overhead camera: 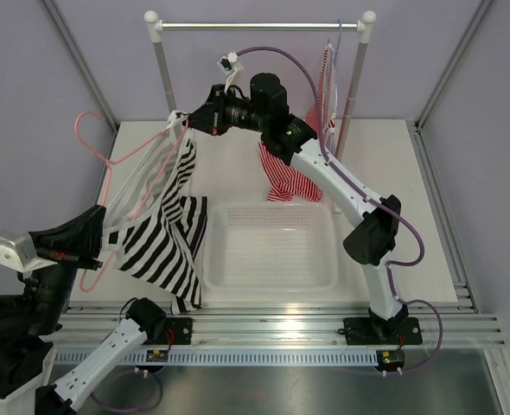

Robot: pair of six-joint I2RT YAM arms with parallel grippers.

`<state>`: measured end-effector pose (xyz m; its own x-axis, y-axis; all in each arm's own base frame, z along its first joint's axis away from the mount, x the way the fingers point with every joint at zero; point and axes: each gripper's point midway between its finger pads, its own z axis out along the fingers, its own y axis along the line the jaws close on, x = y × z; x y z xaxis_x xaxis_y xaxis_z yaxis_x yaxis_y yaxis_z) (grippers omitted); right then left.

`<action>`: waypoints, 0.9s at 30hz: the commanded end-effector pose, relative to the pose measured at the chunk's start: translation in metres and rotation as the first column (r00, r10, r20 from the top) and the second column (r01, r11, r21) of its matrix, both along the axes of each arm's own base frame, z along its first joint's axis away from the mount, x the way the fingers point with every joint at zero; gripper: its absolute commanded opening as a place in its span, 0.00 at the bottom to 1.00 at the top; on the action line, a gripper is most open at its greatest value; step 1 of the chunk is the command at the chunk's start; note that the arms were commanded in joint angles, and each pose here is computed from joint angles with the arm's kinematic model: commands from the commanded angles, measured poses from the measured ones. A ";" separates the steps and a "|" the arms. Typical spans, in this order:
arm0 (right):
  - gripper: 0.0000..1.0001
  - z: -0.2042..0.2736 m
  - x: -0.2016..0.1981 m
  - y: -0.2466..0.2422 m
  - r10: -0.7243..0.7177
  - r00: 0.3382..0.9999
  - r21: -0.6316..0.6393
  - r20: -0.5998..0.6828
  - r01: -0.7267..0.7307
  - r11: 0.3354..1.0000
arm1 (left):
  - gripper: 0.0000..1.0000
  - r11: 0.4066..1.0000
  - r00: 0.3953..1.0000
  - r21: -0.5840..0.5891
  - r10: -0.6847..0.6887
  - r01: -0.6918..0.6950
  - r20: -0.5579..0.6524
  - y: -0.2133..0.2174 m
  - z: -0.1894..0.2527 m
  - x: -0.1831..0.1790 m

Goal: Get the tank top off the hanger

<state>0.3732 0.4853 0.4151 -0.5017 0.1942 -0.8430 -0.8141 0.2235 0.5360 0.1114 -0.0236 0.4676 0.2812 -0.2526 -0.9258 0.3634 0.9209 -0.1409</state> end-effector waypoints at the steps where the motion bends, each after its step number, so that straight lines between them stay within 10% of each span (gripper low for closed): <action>1: 0.00 0.045 0.009 -0.035 -0.136 0.986 0.002 0.098 0.136 0.991 | 0.00 0.999 0.999 0.027 0.037 -0.037 0.013 0.015 0.007 -0.011; 27: 0.00 0.011 -0.024 -0.013 0.171 0.973 -0.091 0.157 -0.158 0.983 | 0.00 0.991 1.000 0.131 -0.004 0.004 -0.005 0.012 0.002 -0.022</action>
